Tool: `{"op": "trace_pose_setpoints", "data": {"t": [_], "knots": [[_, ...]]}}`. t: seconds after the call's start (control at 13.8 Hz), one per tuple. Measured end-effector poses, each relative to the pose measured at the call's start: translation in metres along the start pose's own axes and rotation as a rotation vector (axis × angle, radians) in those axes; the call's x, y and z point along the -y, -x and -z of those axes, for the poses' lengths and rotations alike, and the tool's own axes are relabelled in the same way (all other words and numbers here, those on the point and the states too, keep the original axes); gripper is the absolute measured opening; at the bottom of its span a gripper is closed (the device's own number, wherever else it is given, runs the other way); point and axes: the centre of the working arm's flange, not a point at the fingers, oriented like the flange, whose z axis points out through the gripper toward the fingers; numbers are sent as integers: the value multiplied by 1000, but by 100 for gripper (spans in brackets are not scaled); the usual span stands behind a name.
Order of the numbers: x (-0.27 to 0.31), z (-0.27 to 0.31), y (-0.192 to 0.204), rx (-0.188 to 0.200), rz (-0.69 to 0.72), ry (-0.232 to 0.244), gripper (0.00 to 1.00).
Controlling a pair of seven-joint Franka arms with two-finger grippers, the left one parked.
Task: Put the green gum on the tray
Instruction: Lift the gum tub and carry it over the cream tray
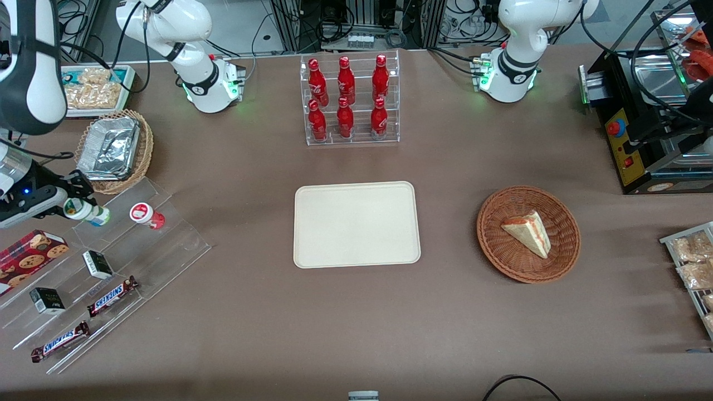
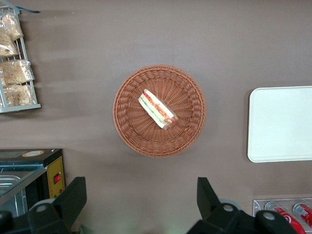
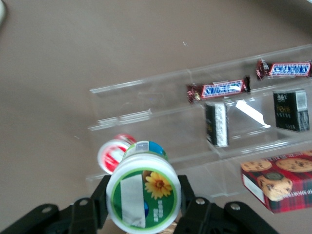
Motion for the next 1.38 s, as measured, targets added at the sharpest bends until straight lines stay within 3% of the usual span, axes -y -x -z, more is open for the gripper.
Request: {"op": "trace_pose_setpoints", "data": {"t": [0.36, 0.87, 1.38], "knots": [[135, 31, -97, 10, -121, -29, 59], [336, -22, -194, 70, -352, -21, 59], [471, -143, -236, 12, -540, 2, 59]]}}
